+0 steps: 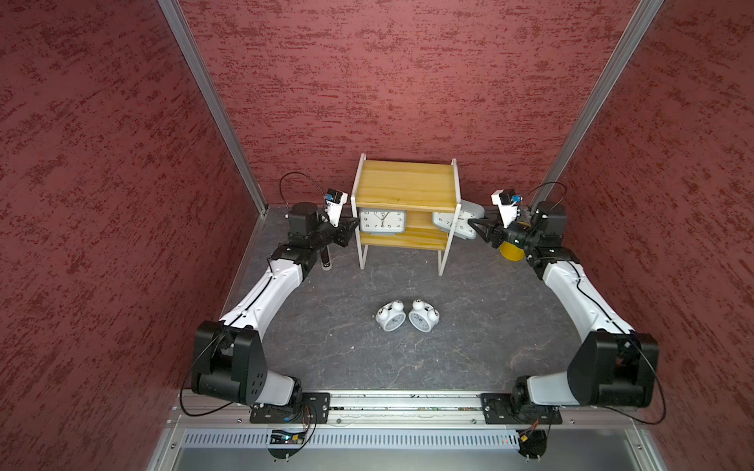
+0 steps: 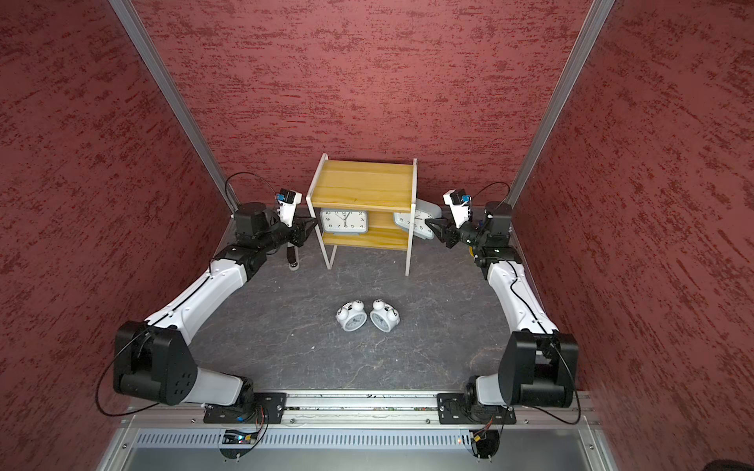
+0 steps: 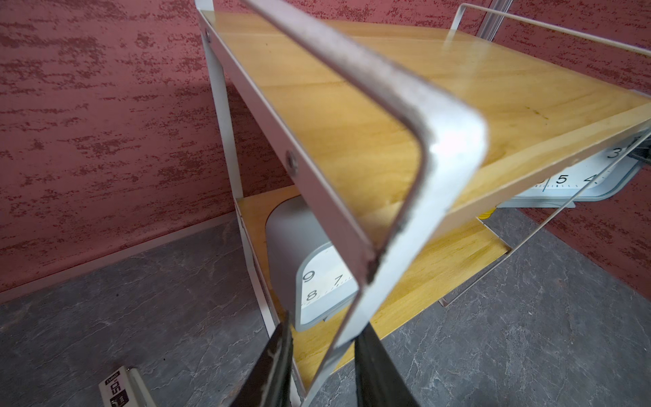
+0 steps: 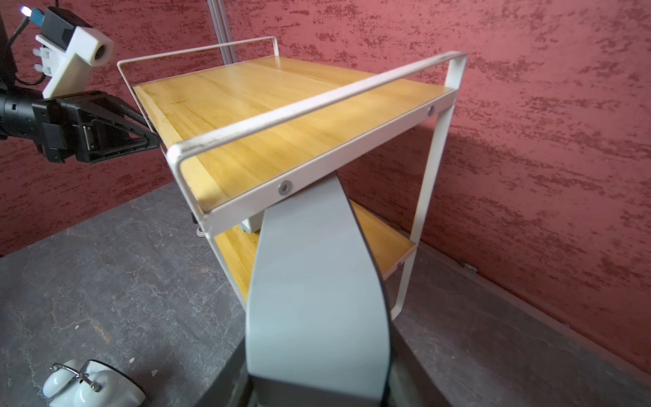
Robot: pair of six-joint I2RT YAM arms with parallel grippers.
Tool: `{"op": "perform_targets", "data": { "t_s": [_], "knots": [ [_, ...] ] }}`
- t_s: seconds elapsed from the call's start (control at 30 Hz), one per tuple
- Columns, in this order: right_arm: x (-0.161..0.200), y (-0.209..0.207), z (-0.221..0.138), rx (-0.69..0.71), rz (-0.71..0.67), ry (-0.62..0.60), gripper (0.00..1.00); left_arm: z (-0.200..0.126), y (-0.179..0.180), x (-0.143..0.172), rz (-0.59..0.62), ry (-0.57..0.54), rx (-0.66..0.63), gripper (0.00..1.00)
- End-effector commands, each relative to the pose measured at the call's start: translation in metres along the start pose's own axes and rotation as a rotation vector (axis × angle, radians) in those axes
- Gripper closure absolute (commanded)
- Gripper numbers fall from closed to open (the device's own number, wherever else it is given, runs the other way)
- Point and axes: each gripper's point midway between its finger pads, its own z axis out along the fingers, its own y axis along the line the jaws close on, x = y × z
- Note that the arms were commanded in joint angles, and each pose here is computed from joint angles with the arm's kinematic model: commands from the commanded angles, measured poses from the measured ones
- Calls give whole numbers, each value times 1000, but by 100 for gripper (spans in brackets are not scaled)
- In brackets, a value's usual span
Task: Place the alarm clocks on the shelf by style
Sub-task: Place the alarm on the shelf.
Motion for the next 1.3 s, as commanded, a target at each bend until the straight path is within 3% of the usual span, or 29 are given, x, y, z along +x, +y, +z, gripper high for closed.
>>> {"op": "perform_targets", "data": {
  "t_s": [0.0,0.43,1.27],
  "knots": [
    [-23,9,5,-81,-121,-97,72,3,10,3,5,-2,-17,68],
    [-3,6,29,-226,-94,-112,72,5,9,9,-6,11,-2,69],
    [18,5,62,-375,-47,-113,69,6,5,11,-9,22,14,69]
  ]
}}
